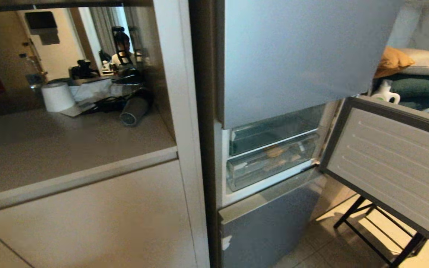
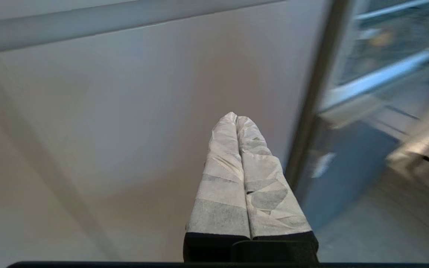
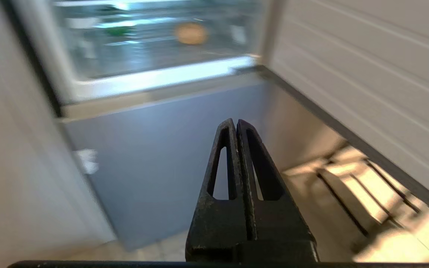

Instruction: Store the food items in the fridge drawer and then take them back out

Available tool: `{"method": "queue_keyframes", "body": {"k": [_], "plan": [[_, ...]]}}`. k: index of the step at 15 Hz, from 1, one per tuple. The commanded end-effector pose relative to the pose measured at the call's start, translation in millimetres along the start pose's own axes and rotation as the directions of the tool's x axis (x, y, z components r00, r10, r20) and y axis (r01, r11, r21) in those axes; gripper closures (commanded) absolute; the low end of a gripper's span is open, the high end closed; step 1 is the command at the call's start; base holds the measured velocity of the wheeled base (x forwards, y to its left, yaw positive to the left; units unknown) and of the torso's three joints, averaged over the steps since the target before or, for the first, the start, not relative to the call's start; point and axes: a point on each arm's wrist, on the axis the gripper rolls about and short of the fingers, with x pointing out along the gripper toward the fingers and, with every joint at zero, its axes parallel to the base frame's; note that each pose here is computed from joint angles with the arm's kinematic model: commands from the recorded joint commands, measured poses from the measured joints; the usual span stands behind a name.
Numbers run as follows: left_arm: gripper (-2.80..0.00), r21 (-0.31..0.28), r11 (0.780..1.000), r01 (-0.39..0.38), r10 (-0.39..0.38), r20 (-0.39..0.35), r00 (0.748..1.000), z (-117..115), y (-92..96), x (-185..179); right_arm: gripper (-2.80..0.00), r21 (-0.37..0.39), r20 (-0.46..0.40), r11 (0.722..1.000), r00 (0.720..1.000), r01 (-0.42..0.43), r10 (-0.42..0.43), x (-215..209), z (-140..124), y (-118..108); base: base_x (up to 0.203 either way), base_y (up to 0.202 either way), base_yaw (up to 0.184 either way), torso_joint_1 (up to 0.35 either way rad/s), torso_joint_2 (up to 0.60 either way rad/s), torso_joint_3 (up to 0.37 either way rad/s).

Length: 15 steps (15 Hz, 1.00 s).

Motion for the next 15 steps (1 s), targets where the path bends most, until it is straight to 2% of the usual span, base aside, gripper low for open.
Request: {"method": "queue_keyframes", "body": {"k": [1,7,15], "plan": [[0.00,0.000,1.000,0.000,0.000,-0.009,1.000,-2.9,0.0,0.7,0.00,0.000,-0.002,1.000,1.000,-0.001,0.001,0.1,0.0,0.0,-0.001,0.011,-0.169,-0.007,0.00,-0.002],[0.00,0.000,1.000,0.000,0.000,-0.009,1.000,-2.9,0.0,0.7,0.00,0.023,0.000,1.000,1.000,0.001,-0.001,0.1,0.2,0.0,-0.001,0.006,-0.149,0.003,0.00,0.002],[0.00,0.000,1.000,0.000,0.000,-0.009,1.000,-2.9,0.0,0.7,0.00,0.012,0.000,1.000,1.000,-0.004,0.004,0.0,0.4,0.1,0.000,0.000,0.000,0.000,0.00,0.000]]}}
